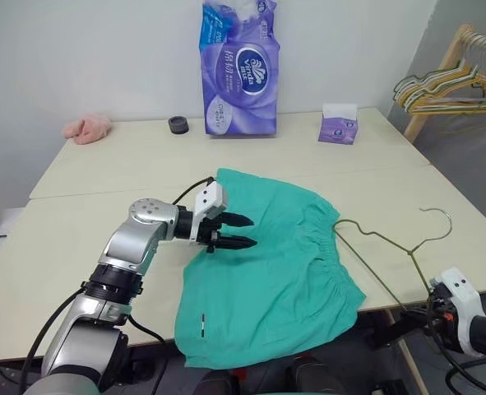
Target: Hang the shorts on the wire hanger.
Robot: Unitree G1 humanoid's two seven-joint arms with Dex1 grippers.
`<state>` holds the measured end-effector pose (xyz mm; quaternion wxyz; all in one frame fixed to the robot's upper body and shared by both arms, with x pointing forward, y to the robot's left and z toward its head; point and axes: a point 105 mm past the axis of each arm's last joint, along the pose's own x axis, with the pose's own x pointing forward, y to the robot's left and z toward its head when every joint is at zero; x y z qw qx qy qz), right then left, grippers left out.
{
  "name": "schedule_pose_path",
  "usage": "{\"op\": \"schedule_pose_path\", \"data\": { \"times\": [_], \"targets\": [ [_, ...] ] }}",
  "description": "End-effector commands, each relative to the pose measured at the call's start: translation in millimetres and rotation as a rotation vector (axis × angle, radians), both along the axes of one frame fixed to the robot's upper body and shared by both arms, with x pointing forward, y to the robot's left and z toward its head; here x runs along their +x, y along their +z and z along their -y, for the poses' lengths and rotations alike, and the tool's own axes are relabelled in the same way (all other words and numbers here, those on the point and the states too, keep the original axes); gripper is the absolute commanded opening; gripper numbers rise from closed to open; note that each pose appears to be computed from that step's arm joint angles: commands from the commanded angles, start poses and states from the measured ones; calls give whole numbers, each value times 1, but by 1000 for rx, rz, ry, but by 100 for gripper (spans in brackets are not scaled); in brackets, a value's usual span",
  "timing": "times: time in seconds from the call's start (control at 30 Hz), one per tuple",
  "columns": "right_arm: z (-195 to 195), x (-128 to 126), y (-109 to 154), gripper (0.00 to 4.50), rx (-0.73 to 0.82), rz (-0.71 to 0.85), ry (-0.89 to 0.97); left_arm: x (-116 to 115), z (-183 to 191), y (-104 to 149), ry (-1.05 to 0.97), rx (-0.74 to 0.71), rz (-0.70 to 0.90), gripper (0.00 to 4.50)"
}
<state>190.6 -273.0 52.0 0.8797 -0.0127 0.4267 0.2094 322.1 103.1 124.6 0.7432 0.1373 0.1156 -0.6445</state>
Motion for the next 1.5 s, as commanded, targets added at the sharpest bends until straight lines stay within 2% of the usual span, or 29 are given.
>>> {"op": "schedule_pose_path", "data": {
  "times": [0.03,0.4,0.8,0.97,1.13,1.3,1.5],
  "targets": [
    [9,5,5,0,-35,14,8,1,2,7,-18,1,41,270],
    [-11,10,20,0,53,31,83,3,-3,4,15,-3,49,270],
    [-23,34,8,0,49,-34,176,16,-8,14,72,-26,80,270],
    [-16,46,2,0,-7,-65,199,24,-14,22,111,-40,103,270],
    [-10,41,10,0,-25,-102,231,29,-21,27,153,-46,127,270],
    [3,39,18,0,-41,-80,185,27,-24,26,165,-45,128,270],
    [9,31,46,0,-8,2,118,24,-24,23,160,-37,123,270]
  ]
}}
